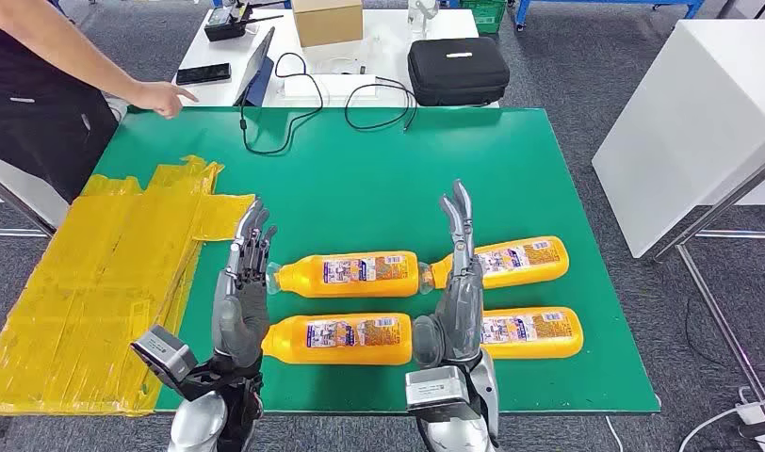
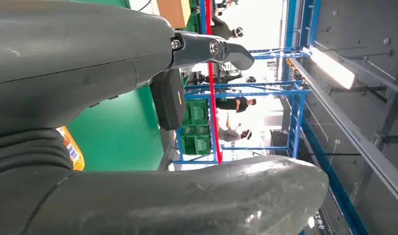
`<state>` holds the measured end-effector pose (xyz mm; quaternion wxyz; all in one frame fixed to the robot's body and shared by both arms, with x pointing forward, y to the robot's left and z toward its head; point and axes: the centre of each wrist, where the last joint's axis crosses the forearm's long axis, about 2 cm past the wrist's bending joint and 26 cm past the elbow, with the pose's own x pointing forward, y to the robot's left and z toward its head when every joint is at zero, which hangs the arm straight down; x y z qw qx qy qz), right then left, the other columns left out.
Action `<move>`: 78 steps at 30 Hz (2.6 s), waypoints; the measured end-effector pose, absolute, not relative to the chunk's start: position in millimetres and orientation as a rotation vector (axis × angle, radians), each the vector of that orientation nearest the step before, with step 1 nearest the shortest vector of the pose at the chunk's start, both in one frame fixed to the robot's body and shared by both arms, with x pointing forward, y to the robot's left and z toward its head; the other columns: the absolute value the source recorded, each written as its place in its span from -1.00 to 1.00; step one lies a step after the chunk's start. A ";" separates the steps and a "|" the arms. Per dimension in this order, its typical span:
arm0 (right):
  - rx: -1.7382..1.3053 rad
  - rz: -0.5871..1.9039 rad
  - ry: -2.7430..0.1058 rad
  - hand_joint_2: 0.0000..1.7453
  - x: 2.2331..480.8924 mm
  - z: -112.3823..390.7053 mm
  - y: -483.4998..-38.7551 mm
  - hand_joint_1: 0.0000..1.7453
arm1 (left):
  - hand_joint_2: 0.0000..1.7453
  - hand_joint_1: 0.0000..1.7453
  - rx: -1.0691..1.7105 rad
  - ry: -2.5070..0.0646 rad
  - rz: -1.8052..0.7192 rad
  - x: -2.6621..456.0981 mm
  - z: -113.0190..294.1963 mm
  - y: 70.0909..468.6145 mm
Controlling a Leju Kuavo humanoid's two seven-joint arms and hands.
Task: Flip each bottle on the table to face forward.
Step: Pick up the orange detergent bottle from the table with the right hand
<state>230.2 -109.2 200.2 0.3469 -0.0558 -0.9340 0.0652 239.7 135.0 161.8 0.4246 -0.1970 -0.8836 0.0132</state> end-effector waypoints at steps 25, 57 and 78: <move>-0.145 0.169 -2.423 -1.00 230.2 200.1 -109.2 -0.56 | -1.00 1.00 -0.493 -2.210 0.033 239.7 161.7 135.0; 0.149 0.208 -2.290 -1.00 234.2 155.0 -139.4 1.00 | -1.00 1.00 -0.122 -2.313 0.008 238.7 154.7 156.6; -0.210 0.590 -2.003 1.00 225.5 128.0 -132.9 -1.00 | -1.00 -1.00 -0.065 -2.226 0.093 230.5 145.6 170.2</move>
